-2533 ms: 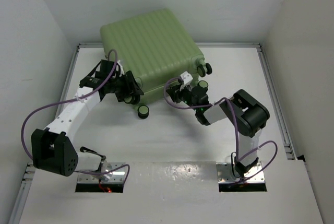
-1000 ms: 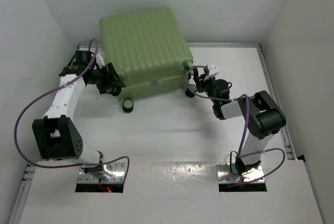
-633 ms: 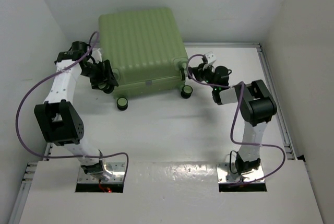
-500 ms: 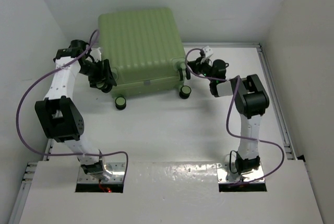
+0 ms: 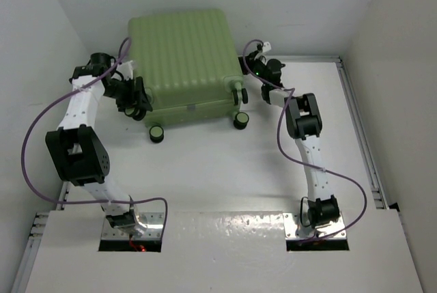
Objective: Pack the luggage
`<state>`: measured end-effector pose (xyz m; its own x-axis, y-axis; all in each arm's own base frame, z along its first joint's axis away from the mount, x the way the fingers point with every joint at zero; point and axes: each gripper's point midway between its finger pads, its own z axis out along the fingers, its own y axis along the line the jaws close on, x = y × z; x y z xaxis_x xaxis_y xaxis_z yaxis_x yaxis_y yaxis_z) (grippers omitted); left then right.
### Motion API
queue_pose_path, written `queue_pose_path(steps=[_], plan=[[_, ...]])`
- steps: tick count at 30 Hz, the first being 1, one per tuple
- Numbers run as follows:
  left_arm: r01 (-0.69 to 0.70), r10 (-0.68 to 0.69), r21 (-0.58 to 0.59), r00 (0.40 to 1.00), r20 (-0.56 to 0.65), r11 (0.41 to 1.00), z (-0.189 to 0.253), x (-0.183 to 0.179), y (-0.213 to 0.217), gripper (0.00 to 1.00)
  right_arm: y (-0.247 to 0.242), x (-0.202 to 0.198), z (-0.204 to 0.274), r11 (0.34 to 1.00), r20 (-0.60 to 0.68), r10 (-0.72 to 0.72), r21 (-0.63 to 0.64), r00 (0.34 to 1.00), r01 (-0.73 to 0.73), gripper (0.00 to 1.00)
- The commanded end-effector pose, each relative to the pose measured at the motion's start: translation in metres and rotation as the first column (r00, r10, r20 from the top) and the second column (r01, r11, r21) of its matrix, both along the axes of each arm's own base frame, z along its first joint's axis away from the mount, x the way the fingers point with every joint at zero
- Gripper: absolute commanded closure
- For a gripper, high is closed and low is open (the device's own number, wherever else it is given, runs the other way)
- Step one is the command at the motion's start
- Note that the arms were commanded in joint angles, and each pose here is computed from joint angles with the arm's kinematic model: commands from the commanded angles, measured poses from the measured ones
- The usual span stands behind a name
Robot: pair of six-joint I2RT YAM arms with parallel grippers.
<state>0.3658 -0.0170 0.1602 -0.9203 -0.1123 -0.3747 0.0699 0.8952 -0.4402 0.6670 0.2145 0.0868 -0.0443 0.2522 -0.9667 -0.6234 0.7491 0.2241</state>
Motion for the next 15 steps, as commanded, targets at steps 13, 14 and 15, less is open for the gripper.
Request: queue_pose_path(steps=[13,14,15], plan=[[-0.041,-0.015,0.051,0.610,0.792,0.998,0.110,0.132,-0.003,0.00,-0.058,-0.064,0.056,0.980,-0.203,0.008,0.197,0.979,0.032,0.43],[-0.019,-0.038,0.061,0.593,0.804,0.998,0.117,0.125,-0.007,0.00,-0.055,-0.075,0.055,0.978,-0.240,0.063,0.211,0.969,-0.012,0.43],[0.041,-0.079,0.068,0.561,0.824,0.997,0.130,0.108,-0.021,0.00,-0.052,-0.086,0.054,0.974,-0.273,0.106,0.220,0.956,-0.046,0.43]])
